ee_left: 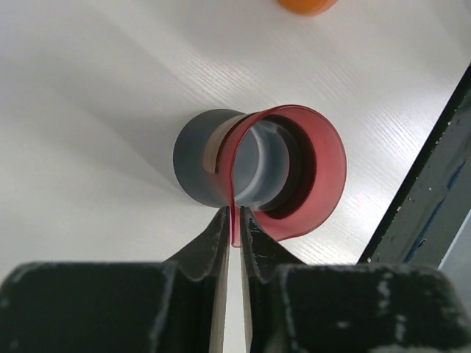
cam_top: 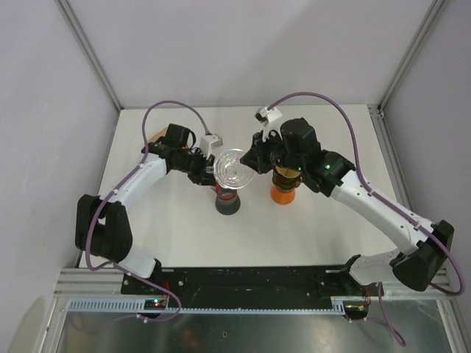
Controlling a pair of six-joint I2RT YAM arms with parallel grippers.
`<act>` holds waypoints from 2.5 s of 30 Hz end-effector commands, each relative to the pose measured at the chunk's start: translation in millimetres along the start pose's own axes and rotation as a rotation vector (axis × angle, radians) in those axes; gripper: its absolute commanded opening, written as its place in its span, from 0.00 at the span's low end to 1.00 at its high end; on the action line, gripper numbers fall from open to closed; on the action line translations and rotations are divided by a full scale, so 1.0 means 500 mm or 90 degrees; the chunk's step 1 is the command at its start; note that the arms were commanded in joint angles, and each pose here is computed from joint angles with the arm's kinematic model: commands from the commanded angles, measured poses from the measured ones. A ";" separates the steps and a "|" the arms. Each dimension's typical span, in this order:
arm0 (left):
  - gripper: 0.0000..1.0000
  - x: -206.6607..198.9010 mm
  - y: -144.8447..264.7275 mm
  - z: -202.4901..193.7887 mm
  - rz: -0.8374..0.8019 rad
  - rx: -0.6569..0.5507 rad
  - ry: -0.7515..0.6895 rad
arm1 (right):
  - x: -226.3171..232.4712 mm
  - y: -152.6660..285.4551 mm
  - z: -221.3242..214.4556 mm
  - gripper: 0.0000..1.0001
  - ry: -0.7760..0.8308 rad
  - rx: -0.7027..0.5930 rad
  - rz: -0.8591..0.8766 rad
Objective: Place the coffee filter in the dripper
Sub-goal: Move the coffee server to the center of the board, then place the coffee dripper on the coffee server.
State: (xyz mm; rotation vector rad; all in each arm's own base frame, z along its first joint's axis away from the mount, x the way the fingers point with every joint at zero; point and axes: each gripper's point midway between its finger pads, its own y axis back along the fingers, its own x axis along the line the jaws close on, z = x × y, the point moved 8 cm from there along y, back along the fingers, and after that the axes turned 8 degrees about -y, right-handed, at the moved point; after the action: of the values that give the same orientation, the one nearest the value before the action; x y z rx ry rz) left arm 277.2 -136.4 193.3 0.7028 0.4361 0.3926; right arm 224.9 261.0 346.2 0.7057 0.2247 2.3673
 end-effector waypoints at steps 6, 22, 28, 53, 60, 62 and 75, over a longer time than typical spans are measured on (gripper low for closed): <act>0.67 -0.024 0.077 0.064 0.031 -0.088 -0.040 | 0.005 -0.028 0.019 0.00 -0.061 0.033 0.023; 0.82 0.148 0.260 -0.033 0.293 -0.132 0.144 | -0.047 -0.179 -0.025 0.00 -0.096 0.178 0.004; 0.82 0.147 0.262 -0.051 0.298 -0.128 0.145 | -0.065 -0.195 -0.037 0.00 -0.104 0.211 -0.013; 0.82 0.160 0.253 -0.065 0.309 -0.112 0.154 | -0.077 -0.178 -0.032 0.41 -0.112 0.217 -0.014; 0.73 0.198 0.229 -0.075 0.340 -0.143 0.199 | -0.054 -0.172 -0.001 0.54 -0.071 0.189 -0.014; 0.71 0.213 0.229 -0.078 0.358 -0.133 0.162 | -0.043 -0.164 0.014 0.56 -0.047 0.170 -0.015; 0.75 0.302 0.254 -0.040 0.494 -0.077 0.088 | 0.033 -0.090 0.072 0.61 0.069 0.051 0.008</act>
State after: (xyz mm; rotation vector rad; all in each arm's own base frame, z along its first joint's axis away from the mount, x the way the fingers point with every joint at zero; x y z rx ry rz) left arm 334.5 25.9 212.2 0.7369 0.2928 1.0617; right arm 268.1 310.2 328.9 0.7705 0.5152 2.3534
